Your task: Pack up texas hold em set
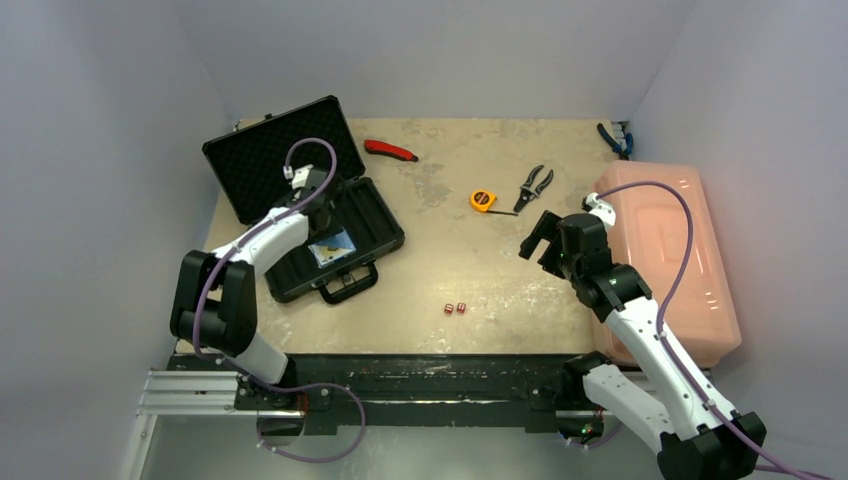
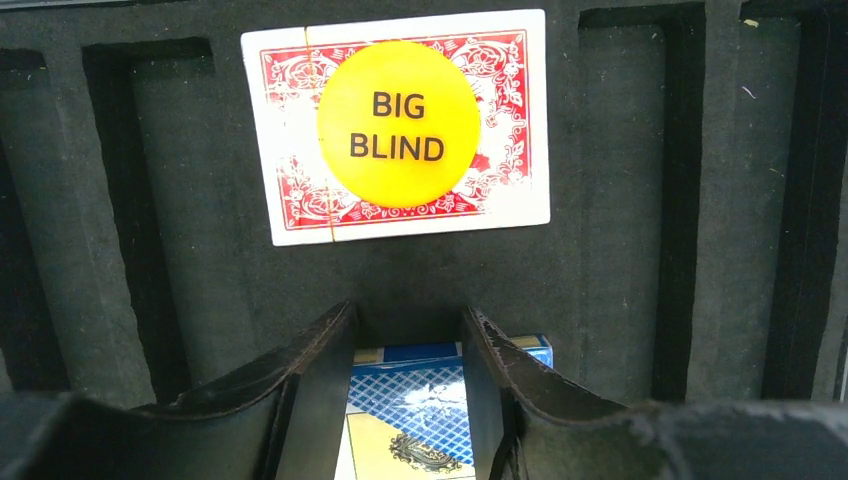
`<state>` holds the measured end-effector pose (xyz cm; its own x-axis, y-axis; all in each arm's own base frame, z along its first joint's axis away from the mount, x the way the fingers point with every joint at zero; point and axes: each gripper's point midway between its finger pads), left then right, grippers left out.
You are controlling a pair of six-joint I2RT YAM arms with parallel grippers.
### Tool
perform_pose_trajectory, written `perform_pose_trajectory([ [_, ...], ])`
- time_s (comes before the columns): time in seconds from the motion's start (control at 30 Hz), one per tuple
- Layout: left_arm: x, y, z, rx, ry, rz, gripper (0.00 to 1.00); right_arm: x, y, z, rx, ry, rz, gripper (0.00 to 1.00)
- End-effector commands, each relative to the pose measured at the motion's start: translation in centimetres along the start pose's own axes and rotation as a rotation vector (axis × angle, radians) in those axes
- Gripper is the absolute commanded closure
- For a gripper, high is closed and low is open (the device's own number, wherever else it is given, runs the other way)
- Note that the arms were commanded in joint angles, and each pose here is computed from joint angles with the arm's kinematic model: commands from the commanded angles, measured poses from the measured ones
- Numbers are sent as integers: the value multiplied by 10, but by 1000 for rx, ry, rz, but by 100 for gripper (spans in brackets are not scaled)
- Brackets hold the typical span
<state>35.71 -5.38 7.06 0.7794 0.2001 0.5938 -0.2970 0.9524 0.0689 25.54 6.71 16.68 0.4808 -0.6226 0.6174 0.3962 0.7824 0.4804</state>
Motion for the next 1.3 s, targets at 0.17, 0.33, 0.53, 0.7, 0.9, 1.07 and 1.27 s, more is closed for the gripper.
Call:
perform_pose_trajectory([
  [0.17,14,15,29,26,-43,-91,43,5,-1,-2,-10,-31,-3,1],
  [0.33,24,13,50,-8,-97,-109,42,5,-1,-2,-11,-32,-2,1],
  [0.53,9,3,58,-57,-66,-149,45,5,-1,-2,-10,-31,-2,1],
  [0.7,-17,-6,45,-84,-3,-167,46,5,-1,-2,-11,-30,-1,1],
  [0.9,-52,-12,16,-73,129,-176,49,5,-1,-2,-10,-29,-1,1],
  [1.07,-64,-16,7,-78,168,-180,50,4,0,-2,-7,-28,-1,1],
  [1.27,-50,-11,23,-88,115,-176,42,4,-1,-2,-9,-25,0,1],
])
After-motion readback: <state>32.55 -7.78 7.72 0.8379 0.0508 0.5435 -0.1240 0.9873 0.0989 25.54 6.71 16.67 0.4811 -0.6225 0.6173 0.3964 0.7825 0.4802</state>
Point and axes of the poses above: each gripper's point midway between its finger pads, its own z axis back along the fingers, its own y axis along the line the jaws close on, x = y × z, and after that the axes turned 11 degrees about -z, right-handed
